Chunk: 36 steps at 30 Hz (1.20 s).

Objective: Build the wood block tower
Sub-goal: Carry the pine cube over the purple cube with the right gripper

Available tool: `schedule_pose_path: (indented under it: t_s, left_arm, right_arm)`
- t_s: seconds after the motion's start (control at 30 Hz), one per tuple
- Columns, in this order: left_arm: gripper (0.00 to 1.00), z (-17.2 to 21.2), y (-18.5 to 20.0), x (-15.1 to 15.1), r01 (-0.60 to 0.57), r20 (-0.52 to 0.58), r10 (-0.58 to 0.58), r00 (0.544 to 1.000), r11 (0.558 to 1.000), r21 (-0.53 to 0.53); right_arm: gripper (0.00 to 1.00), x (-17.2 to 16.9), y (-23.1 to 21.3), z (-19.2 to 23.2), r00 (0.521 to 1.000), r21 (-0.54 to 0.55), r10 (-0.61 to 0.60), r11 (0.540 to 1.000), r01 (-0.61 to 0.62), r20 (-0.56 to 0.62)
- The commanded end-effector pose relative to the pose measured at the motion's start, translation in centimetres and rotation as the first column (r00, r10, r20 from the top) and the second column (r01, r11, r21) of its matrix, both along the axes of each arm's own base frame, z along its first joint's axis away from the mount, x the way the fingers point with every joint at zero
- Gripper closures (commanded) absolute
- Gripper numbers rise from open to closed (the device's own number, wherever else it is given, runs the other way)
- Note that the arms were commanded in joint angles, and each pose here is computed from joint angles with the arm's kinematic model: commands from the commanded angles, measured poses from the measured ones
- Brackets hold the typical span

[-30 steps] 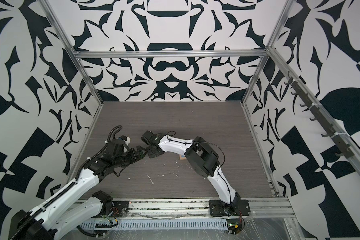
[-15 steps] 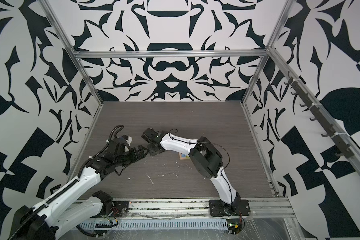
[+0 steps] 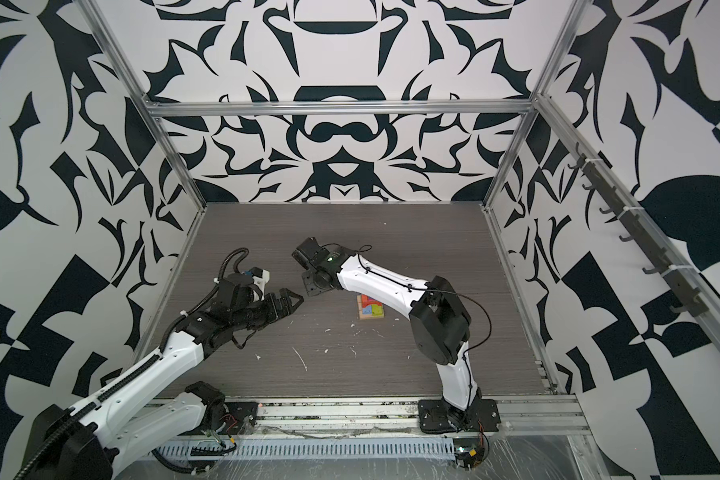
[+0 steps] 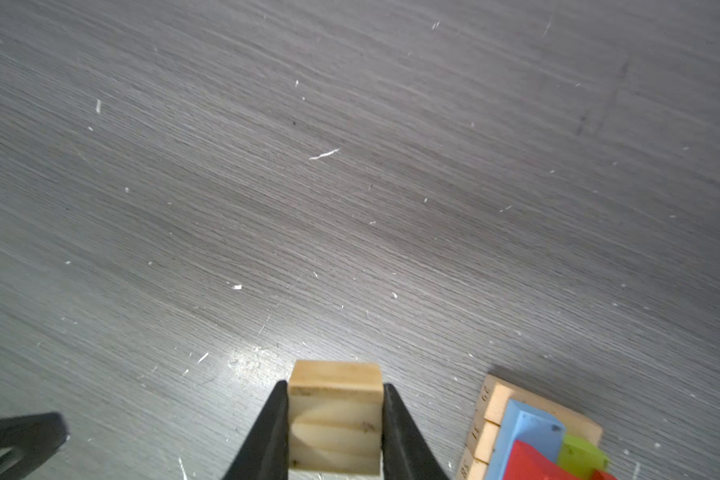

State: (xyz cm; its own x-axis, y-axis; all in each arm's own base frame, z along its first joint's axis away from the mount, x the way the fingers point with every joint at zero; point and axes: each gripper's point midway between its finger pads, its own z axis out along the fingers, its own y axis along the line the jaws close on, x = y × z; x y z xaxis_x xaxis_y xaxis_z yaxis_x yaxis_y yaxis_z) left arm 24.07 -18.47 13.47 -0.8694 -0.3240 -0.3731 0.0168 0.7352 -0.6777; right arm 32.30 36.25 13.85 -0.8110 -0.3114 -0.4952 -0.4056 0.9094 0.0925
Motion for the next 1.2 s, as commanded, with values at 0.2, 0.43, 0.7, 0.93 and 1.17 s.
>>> schedule_pose_path:
  t_s: [0.2,0.43,0.7,0.93,1.17]
  left_arm:
    - [0.00,0.7,-1.6,0.0,0.080,0.026,-0.078,0.997,0.994,-0.068]
    - [0.01,1.0,-2.3,0.3,0.105,0.029,-0.103,0.994,0.990,-0.092]
    - [0.00,1.2,-3.0,0.6,0.105,0.029,-0.102,0.994,0.984,-0.142]
    - [0.00,1.4,-3.2,0.6,0.112,0.037,-0.107,0.994,0.982,-0.153]
    - [0.00,1.6,-3.3,0.8,0.108,0.045,-0.102,0.994,0.981,-0.161]
  right_arm:
    - [0.67,0.4,-4.0,3.8,0.995,0.003,-0.063,0.998,0.063,0.076]
    - [0.67,0.3,-6.8,4.8,0.990,0.003,-0.108,0.994,0.108,0.089]
    - [0.67,0.0,-10.4,5.2,0.981,0.006,-0.170,0.985,0.170,0.096]
    - [0.67,-0.5,-13.3,5.7,0.971,0.022,-0.218,0.976,0.217,0.097]
    - [0.67,-0.8,-15.0,5.4,0.965,0.015,-0.246,0.969,0.245,0.092]
